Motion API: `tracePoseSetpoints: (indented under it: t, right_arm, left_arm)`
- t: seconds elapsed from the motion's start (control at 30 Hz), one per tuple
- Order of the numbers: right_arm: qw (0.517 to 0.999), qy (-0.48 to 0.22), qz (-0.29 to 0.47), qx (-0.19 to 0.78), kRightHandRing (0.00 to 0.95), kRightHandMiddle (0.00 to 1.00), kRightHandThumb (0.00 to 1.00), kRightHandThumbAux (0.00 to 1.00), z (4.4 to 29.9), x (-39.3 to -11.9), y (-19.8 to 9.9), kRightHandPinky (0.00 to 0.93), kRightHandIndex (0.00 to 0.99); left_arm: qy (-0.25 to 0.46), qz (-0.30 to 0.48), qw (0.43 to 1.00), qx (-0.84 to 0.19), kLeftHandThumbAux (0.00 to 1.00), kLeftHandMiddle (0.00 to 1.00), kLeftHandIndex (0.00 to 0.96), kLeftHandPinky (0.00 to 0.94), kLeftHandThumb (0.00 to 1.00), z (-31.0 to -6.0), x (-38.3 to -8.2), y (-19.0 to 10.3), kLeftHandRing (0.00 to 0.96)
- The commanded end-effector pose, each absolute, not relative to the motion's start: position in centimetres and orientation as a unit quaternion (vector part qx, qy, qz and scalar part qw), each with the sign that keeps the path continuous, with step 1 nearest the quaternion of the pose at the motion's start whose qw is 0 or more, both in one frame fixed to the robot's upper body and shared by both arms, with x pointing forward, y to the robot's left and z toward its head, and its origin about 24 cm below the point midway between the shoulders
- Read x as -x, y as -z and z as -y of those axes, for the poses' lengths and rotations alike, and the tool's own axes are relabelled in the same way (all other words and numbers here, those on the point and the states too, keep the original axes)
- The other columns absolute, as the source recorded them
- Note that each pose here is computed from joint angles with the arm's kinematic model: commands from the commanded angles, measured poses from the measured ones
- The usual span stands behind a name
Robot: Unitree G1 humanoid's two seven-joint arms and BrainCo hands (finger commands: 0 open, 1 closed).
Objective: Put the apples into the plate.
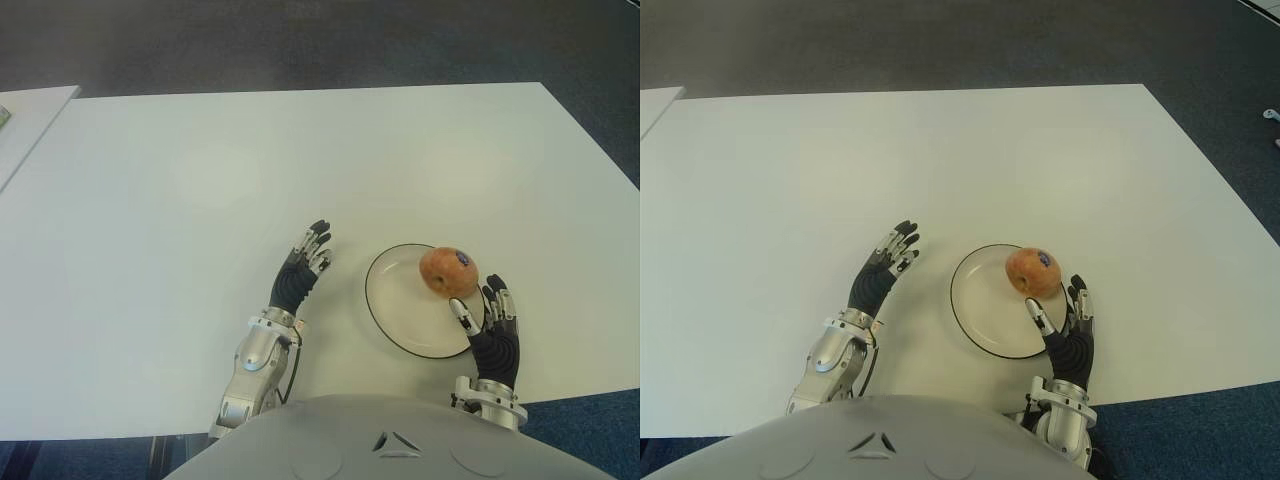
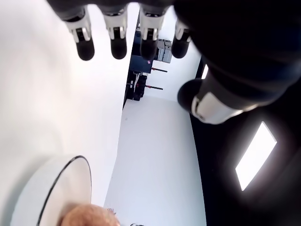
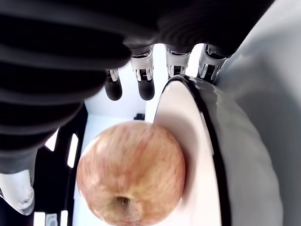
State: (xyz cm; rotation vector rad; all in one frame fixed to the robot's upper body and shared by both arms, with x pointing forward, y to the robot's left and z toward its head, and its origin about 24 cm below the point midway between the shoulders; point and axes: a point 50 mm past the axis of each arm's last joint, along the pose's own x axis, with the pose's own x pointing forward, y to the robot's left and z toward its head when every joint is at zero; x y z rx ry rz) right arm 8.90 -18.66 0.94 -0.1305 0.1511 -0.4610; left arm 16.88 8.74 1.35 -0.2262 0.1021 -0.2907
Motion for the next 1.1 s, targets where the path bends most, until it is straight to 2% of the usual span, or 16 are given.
tracePoseSetpoints:
  t: [0.03, 0.27, 0.5, 0.73, 0.97, 1.1]
  right_arm:
    - [0.965, 0.24, -0.093, 0.047, 0.052, 0.075, 0.008, 0.565, 18.6, -8.4, -0.5, 0.045, 0.0]
    - [0.965, 0.242, -0.093, 0.049, 0.038, 0.064, 0.001, 0.562, 18.6, -8.6, -0.6, 0.014, 0.0]
    - [0.964, 0.244, -0.095, 0.049, 0.04, 0.068, 0.004, 0.56, 18.7, -8.5, -0.7, 0.018, 0.0]
    - [0.963, 0.247, -0.099, 0.047, 0.031, 0.057, 0.0, 0.574, 18.7, -8.5, -1.0, 0.001, 0.0]
    - [0.962, 0.25, -0.1, 0.048, 0.036, 0.06, 0.0, 0.588, 18.8, -8.4, -1.4, 0.028, 0.0]
    - [0.962, 0.249, -0.099, 0.048, 0.044, 0.067, 0.0, 0.584, 18.9, -8.3, -1.6, 0.037, 0.0]
  left_arm:
    - [0.159, -0.038, 0.981, 0.106, 0.623, 0.029, 0.039, 0.07, 0.131, -8.1, -17.0, -1.9, 0.038]
    - [0.154, -0.05, 0.982, 0.099, 0.629, 0.017, 0.034, 0.05, 0.128, -8.0, -16.8, -1.8, 0.024]
    - [0.151, -0.083, 0.976, 0.133, 0.635, 0.001, 0.009, 0.02, 0.107, -7.8, -16.3, -1.7, 0.002]
    - [0.14, -0.099, 0.975, 0.141, 0.619, 0.0, 0.0, 0.024, 0.082, -7.6, -16.1, -1.6, 0.0]
    - [0.131, -0.119, 0.977, 0.116, 0.606, 0.0, 0.0, 0.027, 0.06, -7.5, -16.1, -1.0, 0.0]
    - [0.124, -0.135, 0.978, 0.104, 0.609, 0.0, 0.0, 0.01, 0.052, -7.6, -16.2, 0.6, 0.0]
